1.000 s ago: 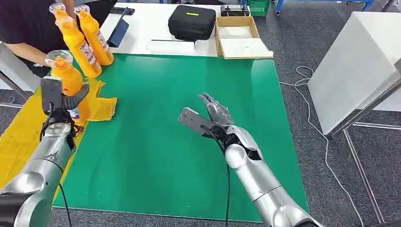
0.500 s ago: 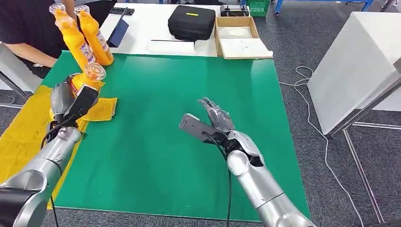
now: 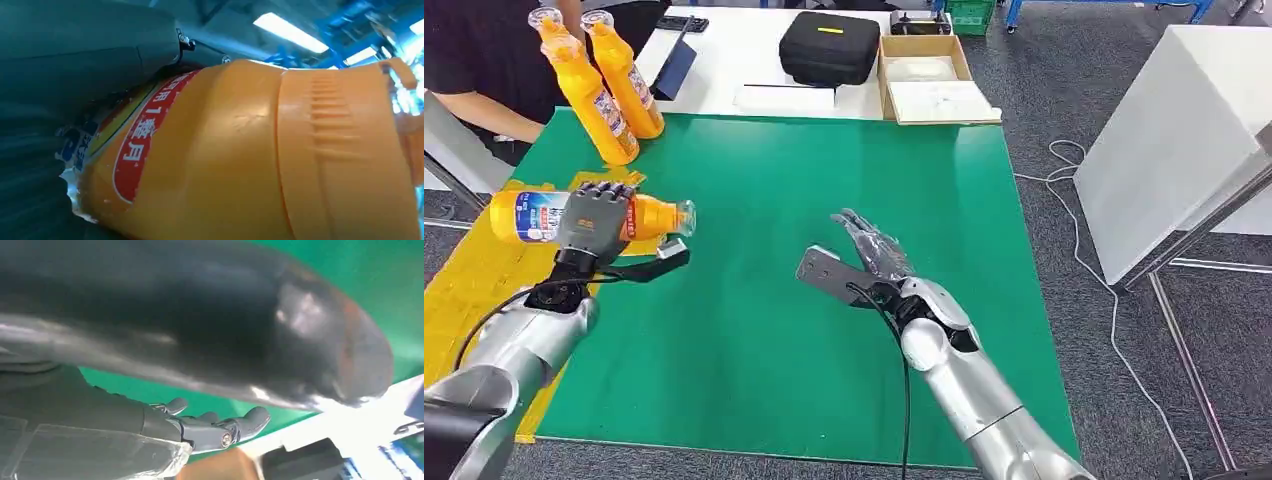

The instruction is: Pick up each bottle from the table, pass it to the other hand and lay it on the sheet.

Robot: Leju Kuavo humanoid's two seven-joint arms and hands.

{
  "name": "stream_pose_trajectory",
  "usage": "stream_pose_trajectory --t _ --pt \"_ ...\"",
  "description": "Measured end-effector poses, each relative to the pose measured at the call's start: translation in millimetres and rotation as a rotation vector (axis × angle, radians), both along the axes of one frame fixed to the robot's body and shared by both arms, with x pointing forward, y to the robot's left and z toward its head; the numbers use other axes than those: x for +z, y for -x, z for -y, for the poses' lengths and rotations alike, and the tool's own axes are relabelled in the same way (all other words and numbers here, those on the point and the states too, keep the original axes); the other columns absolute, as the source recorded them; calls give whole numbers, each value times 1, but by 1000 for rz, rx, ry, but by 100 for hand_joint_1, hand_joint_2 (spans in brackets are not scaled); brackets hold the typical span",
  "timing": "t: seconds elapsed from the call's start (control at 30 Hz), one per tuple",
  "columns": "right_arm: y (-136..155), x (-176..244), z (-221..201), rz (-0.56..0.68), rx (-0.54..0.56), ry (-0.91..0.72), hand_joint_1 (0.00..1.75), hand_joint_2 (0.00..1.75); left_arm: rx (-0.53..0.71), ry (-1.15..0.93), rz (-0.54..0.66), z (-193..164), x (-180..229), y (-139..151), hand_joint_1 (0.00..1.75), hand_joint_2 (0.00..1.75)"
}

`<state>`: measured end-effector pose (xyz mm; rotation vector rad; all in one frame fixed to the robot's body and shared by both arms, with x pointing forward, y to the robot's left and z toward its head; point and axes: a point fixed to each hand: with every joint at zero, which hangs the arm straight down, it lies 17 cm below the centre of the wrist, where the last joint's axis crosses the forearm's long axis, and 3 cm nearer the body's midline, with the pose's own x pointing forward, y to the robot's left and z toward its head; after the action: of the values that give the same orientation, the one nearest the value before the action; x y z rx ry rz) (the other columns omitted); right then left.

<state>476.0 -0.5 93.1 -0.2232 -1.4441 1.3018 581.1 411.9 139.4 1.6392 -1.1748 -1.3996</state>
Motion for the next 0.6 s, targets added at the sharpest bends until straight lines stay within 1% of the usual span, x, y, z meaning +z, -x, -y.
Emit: stream_pose_trajectory --t 0.03,0.2,0.37,0.53,0.57,0.6 --pt "3 0 -3 5 16 3 0 0 20 -37 -21 -8 -13 7 175 175" --pt "10 -5 -9 9 53 25 0 0 43 -134 -132 -35 -71 46 175 175" --pt "15 -7 -14 11 79 37 0 0 78 -159 -161 -53 -85 60 175 175" --pt "18 -8 -17 10 91 42 0 0 97 -162 -179 -60 -92 65 173 175" --pt "19 -9 -17 9 94 43 0 0 101 -162 -183 -62 -93 67 28 175" --pt "20 -10 -18 8 98 45 0 0 109 -162 -192 -65 -95 68 0 175"
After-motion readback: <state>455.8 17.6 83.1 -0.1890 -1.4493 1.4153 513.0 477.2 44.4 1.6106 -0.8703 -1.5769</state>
